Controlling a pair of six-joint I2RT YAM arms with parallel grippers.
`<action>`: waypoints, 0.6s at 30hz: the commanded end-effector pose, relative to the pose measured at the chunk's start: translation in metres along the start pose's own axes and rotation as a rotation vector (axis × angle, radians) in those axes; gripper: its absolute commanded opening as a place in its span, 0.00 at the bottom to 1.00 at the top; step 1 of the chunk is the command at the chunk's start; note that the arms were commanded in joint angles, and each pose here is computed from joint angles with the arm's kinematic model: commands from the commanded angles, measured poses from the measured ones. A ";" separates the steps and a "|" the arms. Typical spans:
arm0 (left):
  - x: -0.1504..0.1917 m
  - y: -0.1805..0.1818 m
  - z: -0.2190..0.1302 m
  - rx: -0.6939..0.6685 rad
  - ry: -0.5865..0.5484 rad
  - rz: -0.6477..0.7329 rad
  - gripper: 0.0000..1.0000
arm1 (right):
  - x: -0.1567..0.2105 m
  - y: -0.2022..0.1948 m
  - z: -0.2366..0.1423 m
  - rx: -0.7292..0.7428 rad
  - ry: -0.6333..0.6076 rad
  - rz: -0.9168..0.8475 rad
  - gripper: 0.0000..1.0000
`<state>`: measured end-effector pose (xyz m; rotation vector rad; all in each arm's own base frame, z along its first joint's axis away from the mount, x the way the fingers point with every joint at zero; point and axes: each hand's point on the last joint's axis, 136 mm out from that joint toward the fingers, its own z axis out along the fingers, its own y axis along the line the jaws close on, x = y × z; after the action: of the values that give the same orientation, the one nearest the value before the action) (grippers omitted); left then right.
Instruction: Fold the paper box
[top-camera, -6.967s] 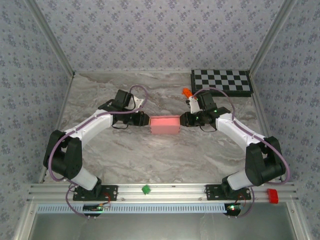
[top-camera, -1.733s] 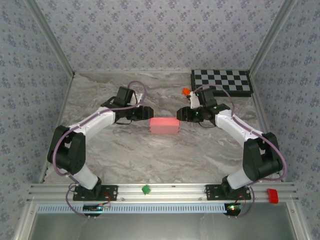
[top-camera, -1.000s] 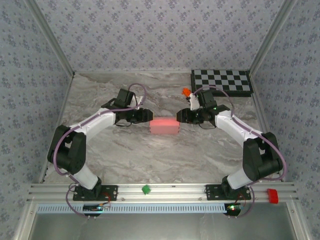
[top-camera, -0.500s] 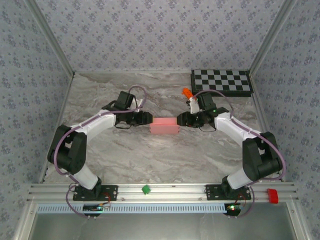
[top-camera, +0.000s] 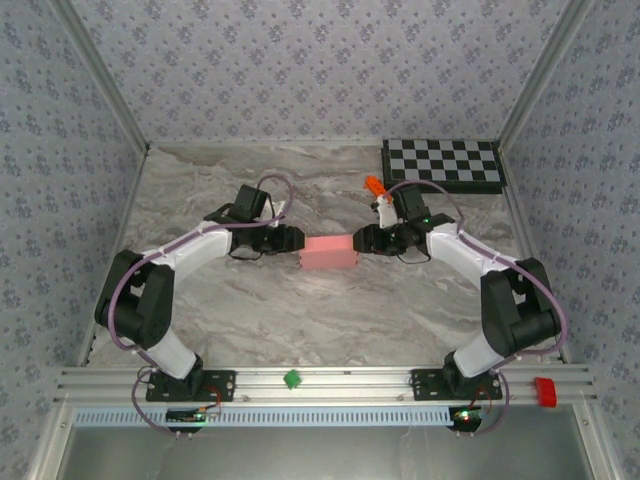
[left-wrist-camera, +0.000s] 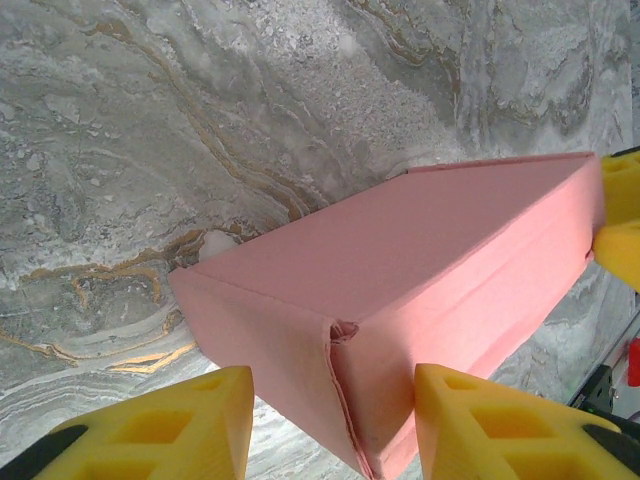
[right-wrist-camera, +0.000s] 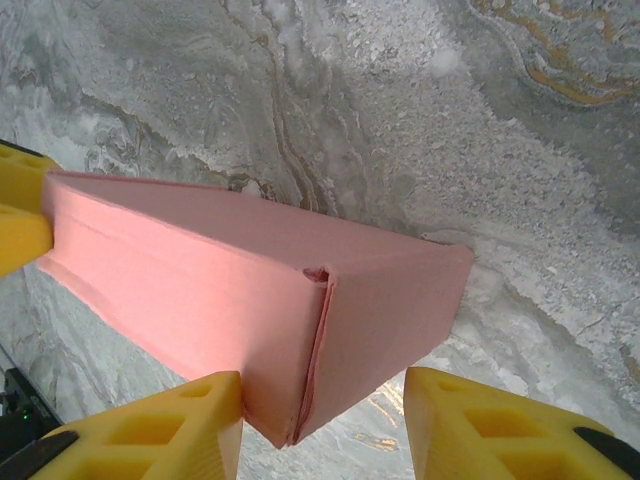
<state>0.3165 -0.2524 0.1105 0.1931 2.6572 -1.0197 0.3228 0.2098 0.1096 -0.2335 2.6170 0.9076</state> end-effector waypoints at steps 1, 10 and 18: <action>0.012 0.010 -0.004 -0.044 0.031 -0.022 0.44 | 0.014 -0.022 0.004 0.112 0.071 0.006 0.46; -0.014 -0.015 -0.026 -0.013 -0.065 0.055 0.52 | -0.017 0.013 -0.022 0.035 -0.034 -0.066 0.48; -0.036 -0.037 -0.048 -0.082 -0.139 0.256 0.70 | -0.030 0.019 -0.052 0.068 -0.156 -0.119 0.56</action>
<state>0.3271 -0.2447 0.1492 0.2831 2.5560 -0.8914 0.3276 0.2034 0.1569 -0.2847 2.4999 0.8295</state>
